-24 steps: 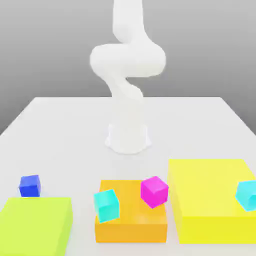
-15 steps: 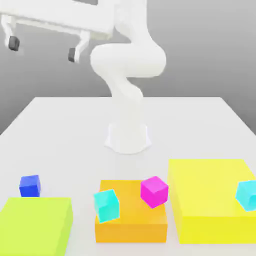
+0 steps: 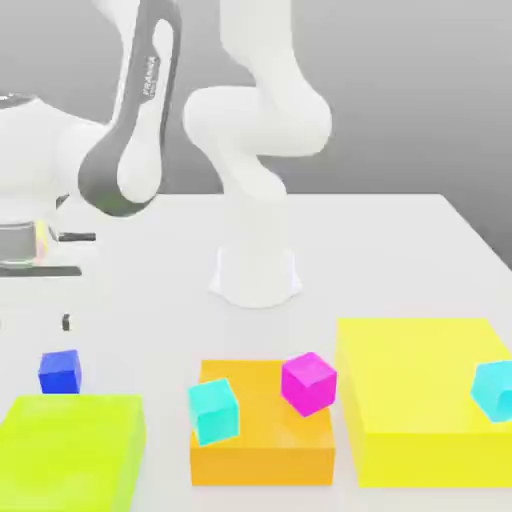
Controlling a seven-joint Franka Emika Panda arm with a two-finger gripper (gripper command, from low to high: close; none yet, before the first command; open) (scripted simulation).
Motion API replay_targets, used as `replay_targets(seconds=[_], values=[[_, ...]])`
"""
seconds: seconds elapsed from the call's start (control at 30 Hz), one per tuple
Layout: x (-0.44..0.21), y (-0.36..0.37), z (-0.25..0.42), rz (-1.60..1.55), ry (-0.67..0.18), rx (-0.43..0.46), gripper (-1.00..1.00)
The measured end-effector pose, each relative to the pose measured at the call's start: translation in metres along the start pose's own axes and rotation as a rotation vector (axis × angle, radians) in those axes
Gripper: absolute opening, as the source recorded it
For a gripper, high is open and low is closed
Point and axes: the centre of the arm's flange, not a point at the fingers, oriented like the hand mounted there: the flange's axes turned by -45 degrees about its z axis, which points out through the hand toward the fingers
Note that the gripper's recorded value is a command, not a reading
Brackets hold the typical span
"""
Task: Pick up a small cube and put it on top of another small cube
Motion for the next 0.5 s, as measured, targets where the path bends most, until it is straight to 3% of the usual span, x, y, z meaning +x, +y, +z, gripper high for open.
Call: replay_targets(seconds=[0.17,0.2,0.5], values=[[-0.005,-0.002,0.055,-0.008,-0.005,0.011,0.00],[-0.006,-0.002,0.064,-0.008,-0.006,0.011,-1.00],[-0.005,-0.002,0.049,-0.008,-0.006,0.014,-1.00]])
